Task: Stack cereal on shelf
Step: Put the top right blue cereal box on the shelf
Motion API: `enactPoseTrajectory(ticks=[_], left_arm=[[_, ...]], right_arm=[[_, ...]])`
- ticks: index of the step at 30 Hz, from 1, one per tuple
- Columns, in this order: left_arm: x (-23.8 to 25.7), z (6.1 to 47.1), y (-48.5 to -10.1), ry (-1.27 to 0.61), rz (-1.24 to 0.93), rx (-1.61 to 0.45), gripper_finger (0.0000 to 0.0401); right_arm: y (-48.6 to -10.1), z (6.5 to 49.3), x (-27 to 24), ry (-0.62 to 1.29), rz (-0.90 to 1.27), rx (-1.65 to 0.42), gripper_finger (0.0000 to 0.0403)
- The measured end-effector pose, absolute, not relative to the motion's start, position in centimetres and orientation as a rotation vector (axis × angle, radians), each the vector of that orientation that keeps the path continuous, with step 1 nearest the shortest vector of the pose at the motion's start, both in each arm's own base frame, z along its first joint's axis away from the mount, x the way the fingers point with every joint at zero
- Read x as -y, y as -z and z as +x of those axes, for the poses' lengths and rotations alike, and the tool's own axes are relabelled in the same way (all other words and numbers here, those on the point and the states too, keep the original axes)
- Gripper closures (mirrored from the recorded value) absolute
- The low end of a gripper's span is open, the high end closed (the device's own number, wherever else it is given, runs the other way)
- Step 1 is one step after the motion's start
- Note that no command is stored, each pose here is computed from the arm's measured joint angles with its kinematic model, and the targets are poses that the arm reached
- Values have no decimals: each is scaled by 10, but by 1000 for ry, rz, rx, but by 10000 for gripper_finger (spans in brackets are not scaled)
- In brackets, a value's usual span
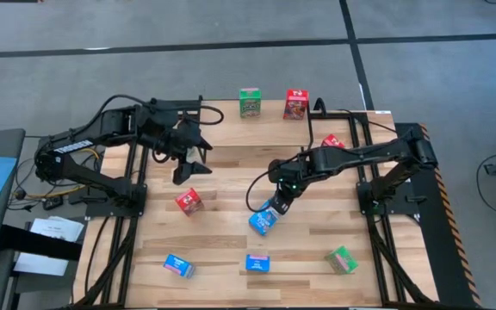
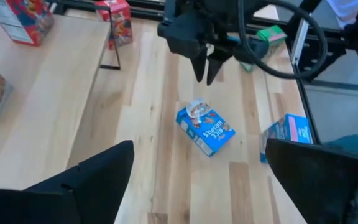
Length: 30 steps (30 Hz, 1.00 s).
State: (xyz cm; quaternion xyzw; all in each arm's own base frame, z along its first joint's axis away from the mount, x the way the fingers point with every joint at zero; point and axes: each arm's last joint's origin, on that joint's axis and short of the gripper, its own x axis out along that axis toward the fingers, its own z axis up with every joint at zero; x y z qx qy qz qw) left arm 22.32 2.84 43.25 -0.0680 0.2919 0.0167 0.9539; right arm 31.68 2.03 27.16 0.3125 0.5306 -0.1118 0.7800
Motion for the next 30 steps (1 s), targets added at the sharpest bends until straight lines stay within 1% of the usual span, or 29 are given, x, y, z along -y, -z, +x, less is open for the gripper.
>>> enactPoseTrajectory(ticks=[3,8,12,18,21,24,30], left_arm=[[-25,223,-431,-17,-124,-613,44],[-15,224,-431,25,-109,-613,43],[-9,224,-431,53,-99,-614,43],[-5,224,-431,68,-94,-615,43],[-5,224,-431,67,-95,-615,43],[-5,224,-431,67,-95,-615,43],[-5,224,-431,66,-96,-615,43]], right_arm=[[-272,317,-21,216,680,-1155,288],[-272,316,-22,110,591,-1172,274],[-271,317,-22,85,551,-1174,240],[-271,317,-21,20,452,-1173,164],[-271,317,-21,-22,383,-1170,134],[-271,317,-21,-51,285,-1161,113],[-271,319,-23,-125,-2,-1119,86]])
